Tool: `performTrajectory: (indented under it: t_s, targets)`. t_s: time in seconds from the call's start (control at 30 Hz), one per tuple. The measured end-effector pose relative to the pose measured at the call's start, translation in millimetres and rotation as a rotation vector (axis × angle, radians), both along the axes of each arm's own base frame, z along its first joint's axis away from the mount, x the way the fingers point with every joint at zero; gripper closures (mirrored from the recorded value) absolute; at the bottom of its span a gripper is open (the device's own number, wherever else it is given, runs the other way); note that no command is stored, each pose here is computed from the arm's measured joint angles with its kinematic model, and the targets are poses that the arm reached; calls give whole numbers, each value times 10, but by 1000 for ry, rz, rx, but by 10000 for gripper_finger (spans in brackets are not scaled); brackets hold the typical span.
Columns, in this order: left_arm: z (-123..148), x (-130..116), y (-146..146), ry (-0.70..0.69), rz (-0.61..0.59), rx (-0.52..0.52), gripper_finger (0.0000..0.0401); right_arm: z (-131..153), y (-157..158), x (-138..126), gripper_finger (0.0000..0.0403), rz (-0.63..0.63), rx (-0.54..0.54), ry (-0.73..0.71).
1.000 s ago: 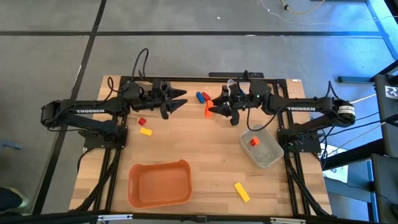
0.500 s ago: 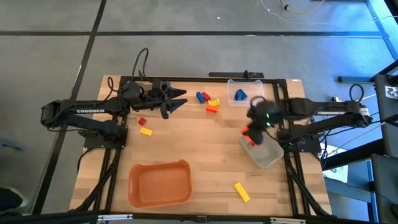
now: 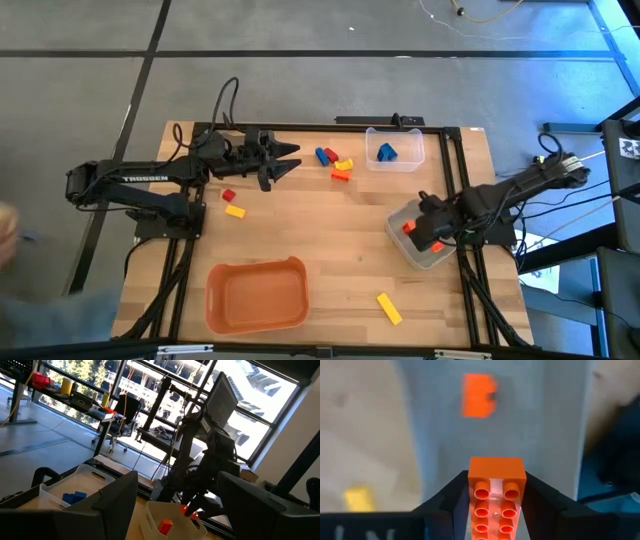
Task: Sort & place blocks by color
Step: Put the bottom orange game piece into the gray bin
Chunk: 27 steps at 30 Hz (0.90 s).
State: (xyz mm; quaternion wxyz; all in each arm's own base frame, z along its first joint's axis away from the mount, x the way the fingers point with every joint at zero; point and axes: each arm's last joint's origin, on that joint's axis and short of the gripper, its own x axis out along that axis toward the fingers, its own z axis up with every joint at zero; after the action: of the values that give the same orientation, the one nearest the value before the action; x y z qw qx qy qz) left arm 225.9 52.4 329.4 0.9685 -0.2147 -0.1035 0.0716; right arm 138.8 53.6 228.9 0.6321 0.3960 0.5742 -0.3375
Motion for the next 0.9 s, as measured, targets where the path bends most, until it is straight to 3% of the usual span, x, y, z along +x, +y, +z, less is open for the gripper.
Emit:
performTrajectory:
  t_s: [0.17,0.53,0.9]
  targets:
    - [0,0,0,4,3,19,135,-189,-66,-18,262,-56,-18,32]
    - [0,0,0,5,4,25,135,-524,-76,-56,262,-44,51,38]
    - [0,0,0,4,5,25,135,-574,-80,-70,262,-44,50,41]
